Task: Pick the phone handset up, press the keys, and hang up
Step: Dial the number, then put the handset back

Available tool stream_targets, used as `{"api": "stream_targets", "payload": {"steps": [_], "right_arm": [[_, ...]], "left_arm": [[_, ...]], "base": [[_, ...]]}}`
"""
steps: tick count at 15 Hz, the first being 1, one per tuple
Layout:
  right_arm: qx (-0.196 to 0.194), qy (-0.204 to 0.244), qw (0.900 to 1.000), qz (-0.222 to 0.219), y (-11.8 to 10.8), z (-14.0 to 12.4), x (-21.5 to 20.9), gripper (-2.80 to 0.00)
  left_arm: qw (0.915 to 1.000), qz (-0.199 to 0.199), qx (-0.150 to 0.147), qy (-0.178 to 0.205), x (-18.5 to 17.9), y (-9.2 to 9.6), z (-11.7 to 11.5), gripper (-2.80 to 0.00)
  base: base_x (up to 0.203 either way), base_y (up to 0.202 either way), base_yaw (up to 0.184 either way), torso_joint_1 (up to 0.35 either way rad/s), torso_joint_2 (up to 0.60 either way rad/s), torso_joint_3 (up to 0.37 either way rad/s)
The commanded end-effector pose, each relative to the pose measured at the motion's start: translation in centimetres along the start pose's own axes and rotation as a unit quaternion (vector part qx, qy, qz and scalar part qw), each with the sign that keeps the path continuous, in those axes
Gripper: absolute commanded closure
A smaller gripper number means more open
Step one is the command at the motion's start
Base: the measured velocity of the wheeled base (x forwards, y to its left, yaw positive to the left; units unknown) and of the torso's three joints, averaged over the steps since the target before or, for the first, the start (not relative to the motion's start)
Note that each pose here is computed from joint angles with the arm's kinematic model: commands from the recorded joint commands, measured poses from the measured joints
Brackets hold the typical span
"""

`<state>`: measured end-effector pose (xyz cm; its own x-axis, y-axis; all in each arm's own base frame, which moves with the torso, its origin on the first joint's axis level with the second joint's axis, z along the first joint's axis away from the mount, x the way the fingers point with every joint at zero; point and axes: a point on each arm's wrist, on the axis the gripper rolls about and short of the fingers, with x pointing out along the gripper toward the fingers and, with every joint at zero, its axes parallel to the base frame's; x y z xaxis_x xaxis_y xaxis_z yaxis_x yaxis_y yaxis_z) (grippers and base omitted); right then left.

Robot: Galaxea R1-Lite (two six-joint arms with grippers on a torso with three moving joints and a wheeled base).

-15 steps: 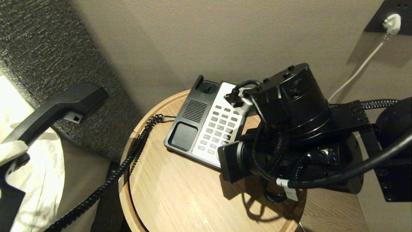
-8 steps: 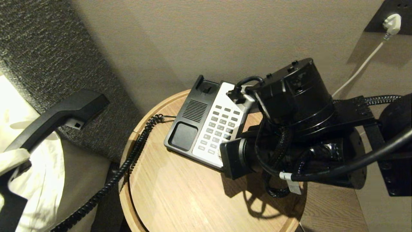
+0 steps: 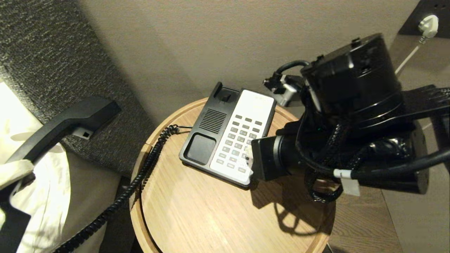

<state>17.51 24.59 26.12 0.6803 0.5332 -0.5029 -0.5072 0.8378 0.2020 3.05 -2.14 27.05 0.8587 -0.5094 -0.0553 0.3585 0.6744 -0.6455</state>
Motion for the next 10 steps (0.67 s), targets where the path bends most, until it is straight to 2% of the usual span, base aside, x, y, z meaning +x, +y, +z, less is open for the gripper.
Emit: {"api": "stream_targets", "payload": {"steps": [1,4,8,10], "right_arm": [[0.016,-0.026,1.000,-0.004,-1.3,0.8,-2.2,0.00],[0.042,-0.053,0.997,-0.049,-4.2,1.1,-4.1,0.00],[0.077,-0.099,0.987,-0.096,-7.6,2.3,-7.0,0.00],[0.093,-0.109,0.981,-0.127,-9.4,2.0,-8.5,0.00]], "left_arm": [[0.9993,0.010,0.029,0.021,1.7,-0.6,0.1,0.00],[0.9901,0.022,0.125,0.060,5.5,-1.8,0.2,0.00],[0.9765,0.023,0.197,0.083,12.5,-5.3,1.2,0.00],[0.9631,0.044,0.250,0.090,15.9,-6.2,0.9,0.00]], "base": [[0.000,0.000,0.000,0.000,0.00,0.000],[0.000,0.000,0.000,0.000,0.00,0.000],[0.000,0.000,0.000,0.000,0.00,0.000],[0.000,0.000,0.000,0.000,0.00,0.000]]}}
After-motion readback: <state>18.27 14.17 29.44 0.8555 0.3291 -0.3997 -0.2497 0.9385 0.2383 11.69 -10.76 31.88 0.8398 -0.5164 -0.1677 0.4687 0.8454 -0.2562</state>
